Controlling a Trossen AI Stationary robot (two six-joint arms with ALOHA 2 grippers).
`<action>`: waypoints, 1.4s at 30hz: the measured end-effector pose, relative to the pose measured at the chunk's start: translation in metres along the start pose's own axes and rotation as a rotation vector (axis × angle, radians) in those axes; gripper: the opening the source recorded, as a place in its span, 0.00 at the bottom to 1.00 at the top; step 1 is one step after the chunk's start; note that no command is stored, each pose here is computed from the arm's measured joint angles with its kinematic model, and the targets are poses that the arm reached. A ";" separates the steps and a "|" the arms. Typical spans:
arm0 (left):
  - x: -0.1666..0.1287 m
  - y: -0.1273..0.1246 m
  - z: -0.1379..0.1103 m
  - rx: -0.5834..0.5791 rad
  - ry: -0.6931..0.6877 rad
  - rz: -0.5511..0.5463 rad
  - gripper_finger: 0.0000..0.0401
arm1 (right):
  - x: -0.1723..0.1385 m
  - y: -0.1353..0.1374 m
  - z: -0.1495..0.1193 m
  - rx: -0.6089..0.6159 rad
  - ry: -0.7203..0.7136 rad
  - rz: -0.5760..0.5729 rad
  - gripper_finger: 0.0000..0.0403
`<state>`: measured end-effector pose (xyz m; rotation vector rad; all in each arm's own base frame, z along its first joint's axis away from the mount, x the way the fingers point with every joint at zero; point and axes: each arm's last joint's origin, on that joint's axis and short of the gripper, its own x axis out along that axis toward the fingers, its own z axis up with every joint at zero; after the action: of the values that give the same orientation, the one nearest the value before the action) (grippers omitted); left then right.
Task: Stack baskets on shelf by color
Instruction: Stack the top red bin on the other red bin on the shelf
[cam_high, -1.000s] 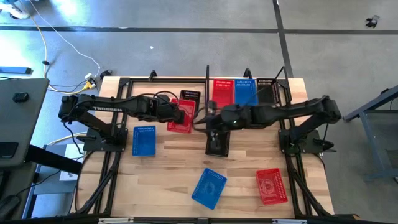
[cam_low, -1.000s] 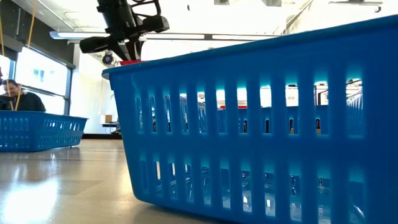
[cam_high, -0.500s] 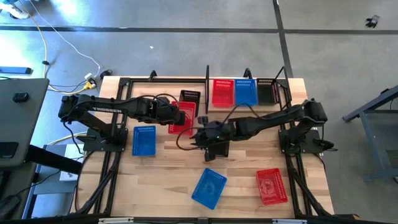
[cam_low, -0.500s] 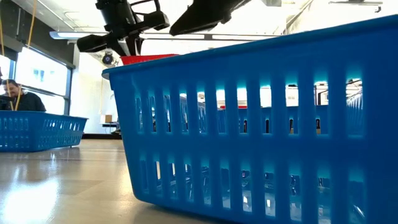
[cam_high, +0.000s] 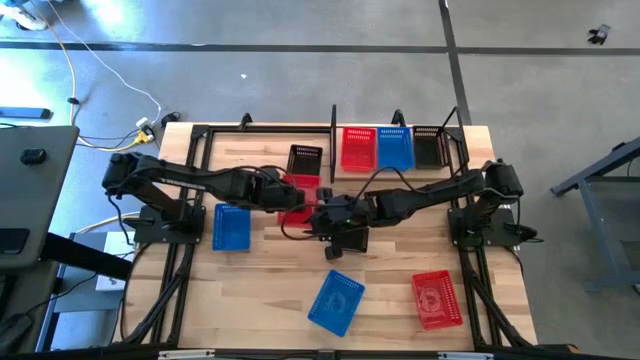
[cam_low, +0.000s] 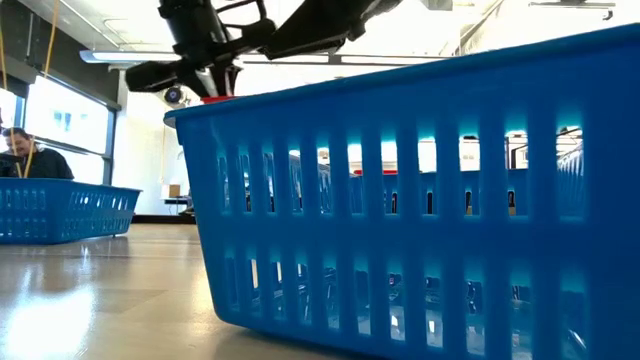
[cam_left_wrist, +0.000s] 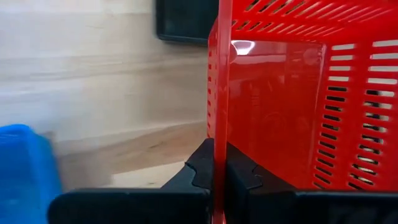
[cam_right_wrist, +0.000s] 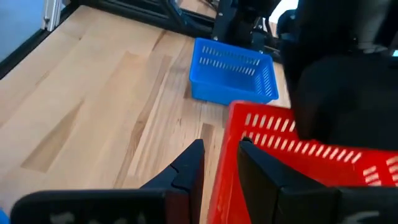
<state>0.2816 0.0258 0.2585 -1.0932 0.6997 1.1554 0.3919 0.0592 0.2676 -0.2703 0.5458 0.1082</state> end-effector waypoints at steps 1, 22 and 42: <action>0.001 -0.002 0.000 -0.005 0.003 -0.015 0.00 | 0.000 0.000 0.000 0.001 0.001 -0.001 0.21; 0.006 -0.017 0.001 -0.026 0.040 -0.138 0.00 | 0.011 -0.001 -0.029 0.060 0.249 -0.080 0.21; 0.007 -0.018 0.006 0.152 0.024 -0.156 0.19 | 0.010 -0.001 -0.033 0.232 0.287 -0.133 0.00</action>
<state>0.2999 0.0333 0.2601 -1.0163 0.6966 0.9419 0.3841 0.0488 0.2353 -0.0945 0.8167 -0.1252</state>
